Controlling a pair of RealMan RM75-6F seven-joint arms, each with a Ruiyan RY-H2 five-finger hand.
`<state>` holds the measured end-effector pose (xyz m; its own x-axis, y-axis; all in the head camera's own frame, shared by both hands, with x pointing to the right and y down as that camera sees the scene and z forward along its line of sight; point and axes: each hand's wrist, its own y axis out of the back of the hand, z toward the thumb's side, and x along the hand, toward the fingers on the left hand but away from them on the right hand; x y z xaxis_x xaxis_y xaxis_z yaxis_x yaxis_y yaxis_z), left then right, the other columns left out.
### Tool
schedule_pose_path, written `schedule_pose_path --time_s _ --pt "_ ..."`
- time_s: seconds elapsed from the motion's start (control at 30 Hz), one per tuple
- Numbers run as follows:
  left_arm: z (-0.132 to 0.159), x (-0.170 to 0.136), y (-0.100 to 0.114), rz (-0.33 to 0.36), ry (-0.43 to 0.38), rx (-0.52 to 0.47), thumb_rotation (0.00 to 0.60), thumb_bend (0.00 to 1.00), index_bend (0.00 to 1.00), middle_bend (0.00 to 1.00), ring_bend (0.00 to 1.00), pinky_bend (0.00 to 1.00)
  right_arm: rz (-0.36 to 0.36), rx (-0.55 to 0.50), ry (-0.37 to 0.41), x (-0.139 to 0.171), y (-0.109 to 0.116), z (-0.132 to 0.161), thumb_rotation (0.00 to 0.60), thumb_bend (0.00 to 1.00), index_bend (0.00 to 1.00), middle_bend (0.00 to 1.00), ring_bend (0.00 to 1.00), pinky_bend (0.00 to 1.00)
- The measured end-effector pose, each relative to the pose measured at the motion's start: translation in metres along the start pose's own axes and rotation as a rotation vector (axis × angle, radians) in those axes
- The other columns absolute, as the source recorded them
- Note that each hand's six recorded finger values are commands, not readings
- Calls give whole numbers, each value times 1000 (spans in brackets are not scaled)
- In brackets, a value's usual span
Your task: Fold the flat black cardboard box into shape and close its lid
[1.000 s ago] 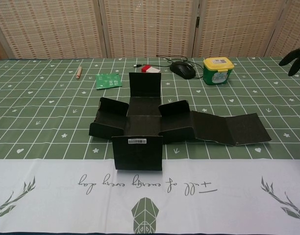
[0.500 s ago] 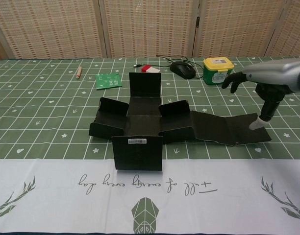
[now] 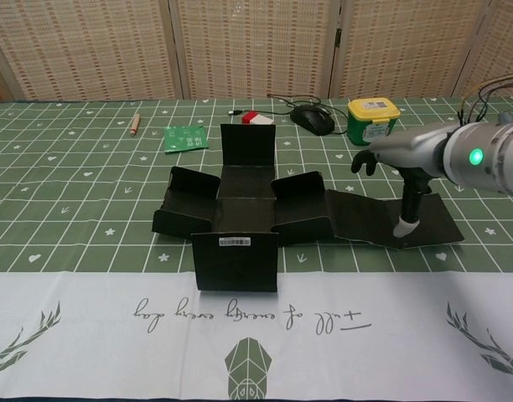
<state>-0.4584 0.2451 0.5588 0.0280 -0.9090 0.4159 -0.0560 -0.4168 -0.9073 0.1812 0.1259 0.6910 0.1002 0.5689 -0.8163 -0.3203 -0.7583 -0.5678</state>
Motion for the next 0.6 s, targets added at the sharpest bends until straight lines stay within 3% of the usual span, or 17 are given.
schedule_pose_path --time_s 0.6 --pt "-6 -2 1 2 3 -1 600 163 46 56 86 183 53 44 -54 -29 -13 27 600 0 62 125 756 914"
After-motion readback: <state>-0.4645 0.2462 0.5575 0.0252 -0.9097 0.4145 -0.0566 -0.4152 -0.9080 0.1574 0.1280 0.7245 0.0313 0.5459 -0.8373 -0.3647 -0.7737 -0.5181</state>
